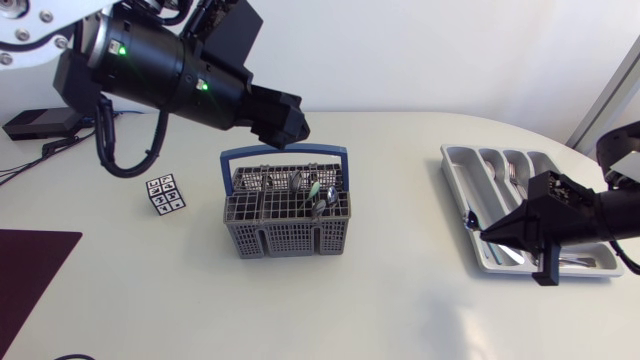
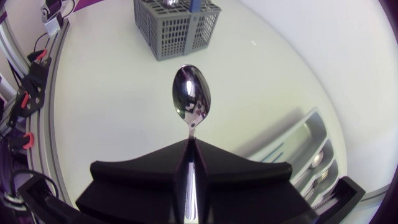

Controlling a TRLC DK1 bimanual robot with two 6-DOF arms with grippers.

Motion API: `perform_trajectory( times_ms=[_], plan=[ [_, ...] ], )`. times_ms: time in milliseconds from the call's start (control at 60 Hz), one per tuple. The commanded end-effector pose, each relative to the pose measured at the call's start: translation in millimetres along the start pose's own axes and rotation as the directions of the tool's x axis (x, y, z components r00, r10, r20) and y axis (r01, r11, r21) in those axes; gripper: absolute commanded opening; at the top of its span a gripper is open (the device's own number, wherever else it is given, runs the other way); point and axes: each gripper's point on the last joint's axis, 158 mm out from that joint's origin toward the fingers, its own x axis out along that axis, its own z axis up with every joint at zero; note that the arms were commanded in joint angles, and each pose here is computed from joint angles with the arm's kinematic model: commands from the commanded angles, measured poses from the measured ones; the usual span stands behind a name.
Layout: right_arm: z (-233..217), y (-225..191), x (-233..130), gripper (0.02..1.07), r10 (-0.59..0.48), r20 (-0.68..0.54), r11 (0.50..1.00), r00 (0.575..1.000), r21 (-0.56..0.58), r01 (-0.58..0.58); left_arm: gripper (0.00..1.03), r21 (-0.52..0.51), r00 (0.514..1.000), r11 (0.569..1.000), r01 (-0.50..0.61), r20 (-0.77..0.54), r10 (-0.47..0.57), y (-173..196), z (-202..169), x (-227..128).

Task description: Transfer all utensils from the basket to the drawer tray.

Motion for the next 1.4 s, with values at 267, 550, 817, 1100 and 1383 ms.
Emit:
perform_trajectory(
  times_ms=[267, 550, 817, 1100, 1383],
  plan=[
    [-113.3, -77.5, -25.9, 0.08, -0.033, -0.075, 0.996, 0.997, -0.085, 0.027, 0.72, 0.062, 0.995, 0.997, -0.034, -0.095, 0.040, 4.7, -31.5, 20.1],
    [-185.6, -94.6, -23.9, 0.08, 0.007, -0.169, 0.996, 0.986, -0.082, -0.021, 0.72, 0.101, 0.990, 0.993, -0.054, -0.128, 0.067, 4.2, -42.6, 27.6],
    [-189.4, -92.1, -25.6, 0.36, -0.032, -0.191, 0.992, 0.981, -0.128, 0.007, 0.72, 0.123, 0.986, 0.991, -0.054, -0.152, 0.073, 2.2, -49.5, 31.1],
    [-160.5, -93.5, -37.3, 0.69, -0.093, -0.199, 0.988, 0.976, -0.136, 0.067, 0.72, 0.135, 0.982, 0.989, -0.053, -0.171, 0.076, 1.3, -56.2, 32.0],
    [-53.7, -58.4, -32.0, 0.73, -0.088, -0.136, 0.996, 0.987, -0.018, 0.086, 0.72, 0.141, 0.979, 0.988, -0.055, -0.189, 0.081, 2.9, -66.0, 32.9]
  ],
)
